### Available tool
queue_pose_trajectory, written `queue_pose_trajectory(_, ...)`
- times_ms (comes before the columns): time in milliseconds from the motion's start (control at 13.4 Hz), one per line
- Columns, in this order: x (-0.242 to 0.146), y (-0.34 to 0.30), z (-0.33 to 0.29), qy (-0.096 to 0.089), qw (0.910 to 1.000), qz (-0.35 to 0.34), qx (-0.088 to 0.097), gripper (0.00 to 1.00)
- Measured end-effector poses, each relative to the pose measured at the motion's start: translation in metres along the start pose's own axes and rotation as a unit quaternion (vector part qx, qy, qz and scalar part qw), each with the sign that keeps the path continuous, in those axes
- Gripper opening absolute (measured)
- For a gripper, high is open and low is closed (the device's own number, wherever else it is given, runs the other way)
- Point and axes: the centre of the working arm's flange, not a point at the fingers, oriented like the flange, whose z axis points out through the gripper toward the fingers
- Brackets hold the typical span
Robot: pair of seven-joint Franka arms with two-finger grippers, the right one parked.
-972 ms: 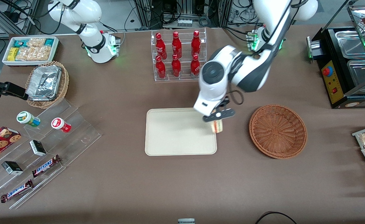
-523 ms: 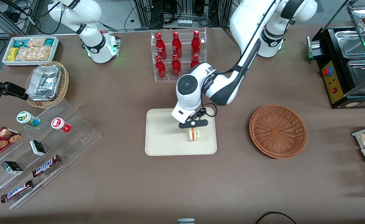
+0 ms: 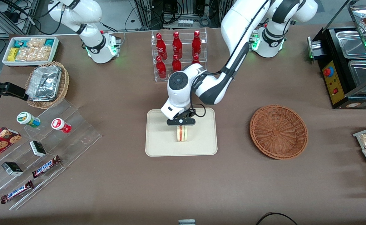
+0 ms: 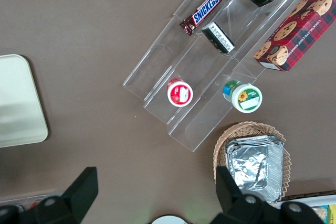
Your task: Place sandwich from basket to tray
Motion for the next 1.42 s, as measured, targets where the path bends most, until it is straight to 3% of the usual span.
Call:
queue_pose_trajectory(299, 0.002, 0.006, 0.015, 0.002, 1.0000, 0.004, 0.003, 0.22)
queue_pose_trajectory(523, 0.003, 0.009, 0.014, 0.010, 0.9999, 0.007, -0.003, 0.32)
queue_pose_trajectory(822, 0.008, 0.011, 0.005, 0.017, 0.9998, 0.005, -0.009, 0.70)
queue_pose_trajectory(972, 0.014, 0.009, -0.019, 0.019, 0.9998, 0.000, -0.004, 0.93)
queue_pose_trajectory(1047, 0.019, 0.005, -0.038, 0.022, 0.9997, -0.011, -0.001, 0.99)
queue_pose_trajectory(1196, 0.038, -0.020, -0.091, 0.029, 0.9975, -0.064, 0.007, 0.99)
queue_pose_trajectory(1421, 0.068, -0.092, -0.177, 0.015, 0.9907, -0.131, 0.033, 0.99)
